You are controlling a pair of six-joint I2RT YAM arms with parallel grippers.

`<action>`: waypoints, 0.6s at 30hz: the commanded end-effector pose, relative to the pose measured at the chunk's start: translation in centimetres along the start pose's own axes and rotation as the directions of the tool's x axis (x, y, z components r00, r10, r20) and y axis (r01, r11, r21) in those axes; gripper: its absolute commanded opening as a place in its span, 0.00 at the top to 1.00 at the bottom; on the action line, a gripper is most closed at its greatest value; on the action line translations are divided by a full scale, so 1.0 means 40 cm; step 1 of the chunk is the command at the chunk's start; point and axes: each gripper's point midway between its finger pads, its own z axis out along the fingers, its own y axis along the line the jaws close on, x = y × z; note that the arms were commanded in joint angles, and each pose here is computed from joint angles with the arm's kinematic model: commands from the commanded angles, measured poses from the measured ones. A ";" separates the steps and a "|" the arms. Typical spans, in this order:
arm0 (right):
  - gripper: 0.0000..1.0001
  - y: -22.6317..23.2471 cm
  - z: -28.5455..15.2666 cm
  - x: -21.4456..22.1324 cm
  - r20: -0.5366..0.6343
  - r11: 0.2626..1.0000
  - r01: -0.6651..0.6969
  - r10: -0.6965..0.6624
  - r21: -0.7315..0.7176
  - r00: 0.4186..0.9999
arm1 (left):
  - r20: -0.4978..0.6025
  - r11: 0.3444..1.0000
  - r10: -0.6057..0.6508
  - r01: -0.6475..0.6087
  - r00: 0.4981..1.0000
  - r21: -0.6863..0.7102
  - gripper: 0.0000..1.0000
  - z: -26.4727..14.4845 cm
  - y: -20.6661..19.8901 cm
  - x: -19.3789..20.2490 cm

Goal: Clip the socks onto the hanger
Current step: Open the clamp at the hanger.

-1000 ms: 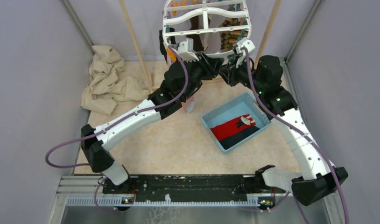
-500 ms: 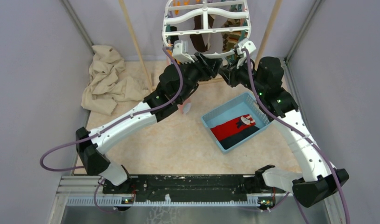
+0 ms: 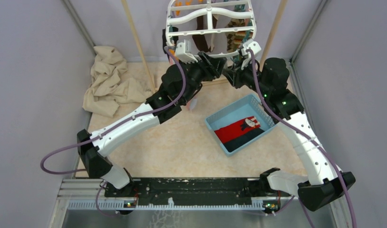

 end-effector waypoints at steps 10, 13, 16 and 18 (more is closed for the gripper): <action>1.00 0.006 -0.024 -0.051 0.055 1.000 0.020 -0.020 -0.002 0.998 | -0.011 1.000 -0.012 0.013 1.000 0.025 0.48 0.028 -0.028 0.008; 1.00 0.007 -0.025 -0.051 0.055 1.000 0.020 -0.020 -0.003 0.998 | -0.003 1.000 -0.009 0.009 1.000 0.017 0.50 0.025 -0.023 0.003; 1.00 0.009 -0.026 -0.049 0.054 1.000 0.018 -0.018 -0.006 0.998 | 0.007 1.000 -0.004 0.004 1.000 0.015 0.60 0.023 -0.022 -0.005; 1.00 0.010 -0.026 -0.047 0.053 1.000 0.018 -0.018 -0.008 0.998 | 0.015 1.000 0.004 -0.004 1.000 0.024 0.64 0.022 -0.026 -0.010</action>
